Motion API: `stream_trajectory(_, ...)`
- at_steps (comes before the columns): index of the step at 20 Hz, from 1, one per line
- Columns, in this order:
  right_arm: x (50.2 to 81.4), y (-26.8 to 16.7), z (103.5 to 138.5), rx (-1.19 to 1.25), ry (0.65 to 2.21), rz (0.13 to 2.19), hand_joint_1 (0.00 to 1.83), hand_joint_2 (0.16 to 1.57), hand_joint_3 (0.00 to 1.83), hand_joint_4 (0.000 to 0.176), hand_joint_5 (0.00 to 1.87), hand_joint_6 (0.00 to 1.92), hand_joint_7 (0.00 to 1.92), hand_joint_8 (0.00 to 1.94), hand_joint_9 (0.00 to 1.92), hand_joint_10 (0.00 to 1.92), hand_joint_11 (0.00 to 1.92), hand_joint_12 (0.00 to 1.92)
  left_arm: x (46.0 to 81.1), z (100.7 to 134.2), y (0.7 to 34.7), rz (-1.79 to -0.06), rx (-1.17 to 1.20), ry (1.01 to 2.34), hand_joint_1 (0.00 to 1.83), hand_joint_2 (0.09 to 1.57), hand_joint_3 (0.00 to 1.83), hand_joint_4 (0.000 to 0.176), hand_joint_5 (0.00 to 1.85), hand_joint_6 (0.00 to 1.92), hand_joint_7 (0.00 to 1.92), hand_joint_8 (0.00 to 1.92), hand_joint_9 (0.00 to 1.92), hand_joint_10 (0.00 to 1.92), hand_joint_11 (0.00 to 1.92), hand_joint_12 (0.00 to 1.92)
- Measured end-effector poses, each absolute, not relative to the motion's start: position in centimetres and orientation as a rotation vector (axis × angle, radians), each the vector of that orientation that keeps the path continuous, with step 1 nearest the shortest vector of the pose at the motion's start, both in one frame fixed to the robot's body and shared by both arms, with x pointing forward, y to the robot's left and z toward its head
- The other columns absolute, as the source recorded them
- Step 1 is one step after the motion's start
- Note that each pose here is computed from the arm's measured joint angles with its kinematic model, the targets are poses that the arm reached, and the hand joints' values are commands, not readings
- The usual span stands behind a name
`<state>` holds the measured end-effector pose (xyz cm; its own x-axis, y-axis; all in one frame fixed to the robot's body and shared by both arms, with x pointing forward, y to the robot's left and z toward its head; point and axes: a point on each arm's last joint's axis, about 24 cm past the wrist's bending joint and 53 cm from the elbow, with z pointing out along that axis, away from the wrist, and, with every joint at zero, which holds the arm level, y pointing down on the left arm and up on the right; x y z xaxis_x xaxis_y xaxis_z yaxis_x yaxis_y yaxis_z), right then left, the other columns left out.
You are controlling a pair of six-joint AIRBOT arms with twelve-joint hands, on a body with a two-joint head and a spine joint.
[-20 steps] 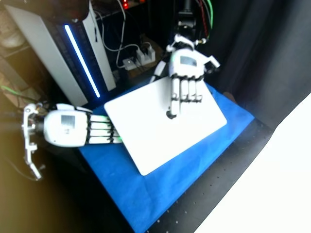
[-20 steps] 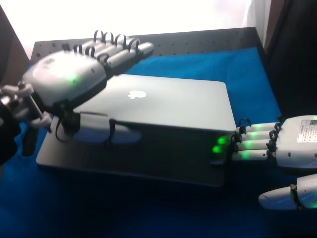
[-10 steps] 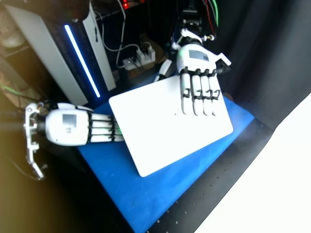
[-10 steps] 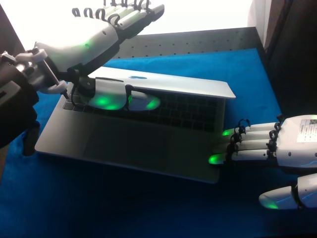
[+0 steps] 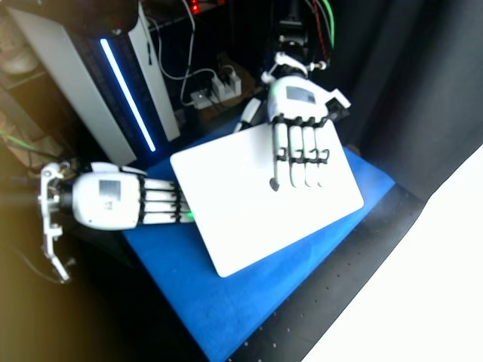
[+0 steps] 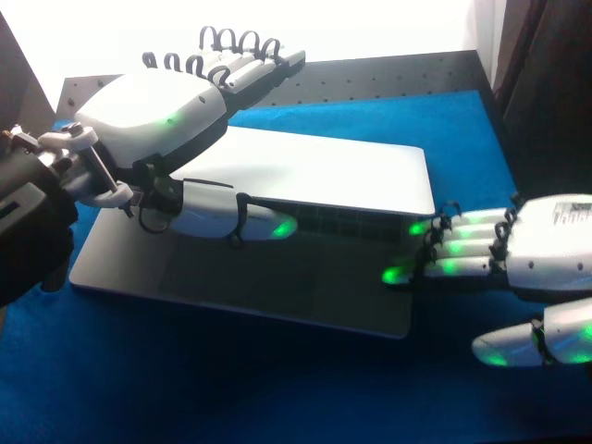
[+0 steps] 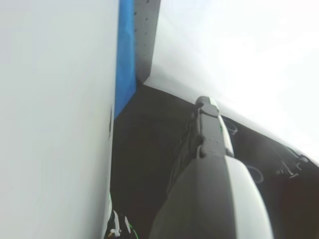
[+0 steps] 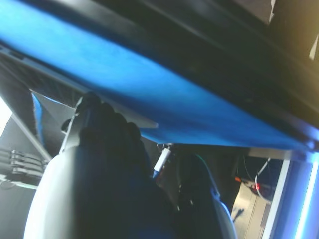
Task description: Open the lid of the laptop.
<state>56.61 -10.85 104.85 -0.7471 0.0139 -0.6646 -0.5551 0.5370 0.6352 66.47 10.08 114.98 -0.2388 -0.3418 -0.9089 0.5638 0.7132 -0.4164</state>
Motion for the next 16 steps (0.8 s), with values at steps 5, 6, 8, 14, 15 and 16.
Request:
stream_trajectory(5,56.8,-8.0,103.7,-0.46,2.135,1.254,0.0,1.5,0.0,0.0,0.09,0.01,0.06,0.01,0.01,0.0,0.0,0.0,66.5,115.3,10.0,-0.859,0.178,1.589,0.67,0.94,0.0,0.0,0.0,0.0,0.0,0.0,0.0,0.0,0.0,0.0)
stream_trajectory(6,57.1,-7.7,103.7,-0.461,2.127,1.261,0.0,1.5,0.0,0.0,0.09,0.0,0.06,0.0,0.01,0.0,0.0,0.0,66.5,115.5,10.0,-0.861,0.175,1.584,0.68,0.94,0.0,0.0,0.0,0.0,0.0,0.0,0.0,0.0,0.0,0.0)
stream_trajectory(8,57.1,-7.5,103.6,-0.461,2.127,1.267,0.0,1.49,0.0,0.0,0.1,0.01,0.07,0.0,0.01,0.0,0.0,0.0,66.9,116.2,9.8,-0.866,0.171,1.567,0.72,0.94,0.0,0.0,0.0,0.0,0.0,0.0,0.0,0.0,0.0,0.0)
stream_trajectory(14,56.9,-6.9,102.9,-0.488,2.131,1.266,0.0,1.48,0.0,0.0,0.05,0.0,0.0,0.0,0.0,0.0,0.0,0.0,68.1,117.3,9.6,-0.868,0.158,1.544,0.68,0.99,0.01,0.01,0.0,0.0,0.0,0.0,0.0,0.0,0.0,0.0)
stream_trajectory(15,56.9,-6.9,102.9,-0.488,2.132,1.262,0.0,1.48,0.0,0.0,0.05,0.0,0.0,0.0,0.0,0.0,0.0,0.0,68.7,117.7,9.2,-0.87,0.159,1.54,0.66,0.99,0.01,0.018,0.0,0.0,0.0,0.0,0.0,0.0,0.0,0.0)
stream_trajectory(16,56.9,-6.9,102.8,-0.487,2.133,1.262,0.0,1.48,0.0,0.0,0.05,0.0,0.0,0.0,0.0,0.0,0.0,0.0,69.4,118.4,9.0,-0.865,0.159,1.524,0.67,0.99,0.01,0.036,0.0,0.0,0.0,0.0,0.0,0.0,0.0,0.0)
